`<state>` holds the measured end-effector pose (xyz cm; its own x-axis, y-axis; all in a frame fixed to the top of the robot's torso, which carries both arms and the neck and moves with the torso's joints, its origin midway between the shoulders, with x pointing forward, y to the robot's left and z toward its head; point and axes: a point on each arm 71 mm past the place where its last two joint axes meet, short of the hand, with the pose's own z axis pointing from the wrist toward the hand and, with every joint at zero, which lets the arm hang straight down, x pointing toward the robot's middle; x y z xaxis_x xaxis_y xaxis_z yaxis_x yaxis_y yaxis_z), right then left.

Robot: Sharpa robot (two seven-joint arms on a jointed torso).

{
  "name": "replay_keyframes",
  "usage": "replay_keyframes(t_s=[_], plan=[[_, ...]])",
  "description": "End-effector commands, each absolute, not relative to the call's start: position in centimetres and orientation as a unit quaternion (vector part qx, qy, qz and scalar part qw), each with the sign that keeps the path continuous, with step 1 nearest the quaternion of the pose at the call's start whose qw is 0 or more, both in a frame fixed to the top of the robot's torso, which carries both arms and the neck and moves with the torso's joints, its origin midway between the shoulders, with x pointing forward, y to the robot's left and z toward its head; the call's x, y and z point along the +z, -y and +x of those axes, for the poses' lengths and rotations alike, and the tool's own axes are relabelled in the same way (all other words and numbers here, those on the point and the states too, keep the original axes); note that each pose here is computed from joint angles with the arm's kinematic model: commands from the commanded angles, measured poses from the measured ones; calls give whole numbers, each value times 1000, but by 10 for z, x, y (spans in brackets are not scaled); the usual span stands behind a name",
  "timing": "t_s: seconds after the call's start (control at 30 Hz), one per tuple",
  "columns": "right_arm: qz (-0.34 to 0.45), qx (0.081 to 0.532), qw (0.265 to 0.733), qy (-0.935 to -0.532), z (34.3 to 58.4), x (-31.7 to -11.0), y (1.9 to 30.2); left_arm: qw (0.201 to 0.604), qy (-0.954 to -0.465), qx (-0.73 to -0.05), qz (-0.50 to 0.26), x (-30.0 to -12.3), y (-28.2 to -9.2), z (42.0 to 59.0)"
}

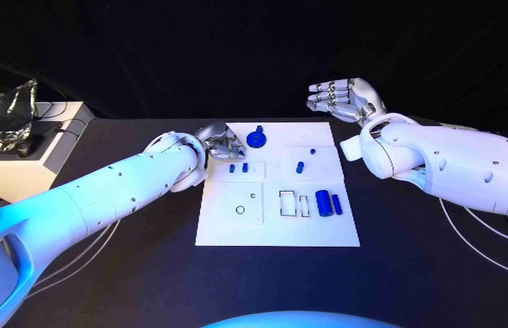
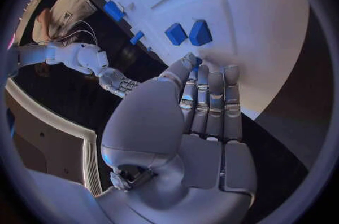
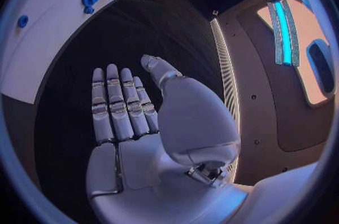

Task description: Assemble the parts on the task board

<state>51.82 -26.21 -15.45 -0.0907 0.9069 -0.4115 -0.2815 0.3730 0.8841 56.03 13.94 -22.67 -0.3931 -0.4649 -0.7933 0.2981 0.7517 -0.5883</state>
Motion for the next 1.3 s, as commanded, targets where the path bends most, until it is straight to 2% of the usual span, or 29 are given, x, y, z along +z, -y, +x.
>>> replay_keyframes(t_s=[0.03, 0.5, 1.3], plan=[[275, 491, 612, -556, 518, -154, 261, 538, -763, -355, -47, -229, -136, 558], [275, 491, 612, -556, 518, -154, 260, 540, -759, -361, -43, -228, -132, 557], [275, 490, 613, -555, 518, -154, 260, 542, -761, -352, -55, -229, -137, 558]])
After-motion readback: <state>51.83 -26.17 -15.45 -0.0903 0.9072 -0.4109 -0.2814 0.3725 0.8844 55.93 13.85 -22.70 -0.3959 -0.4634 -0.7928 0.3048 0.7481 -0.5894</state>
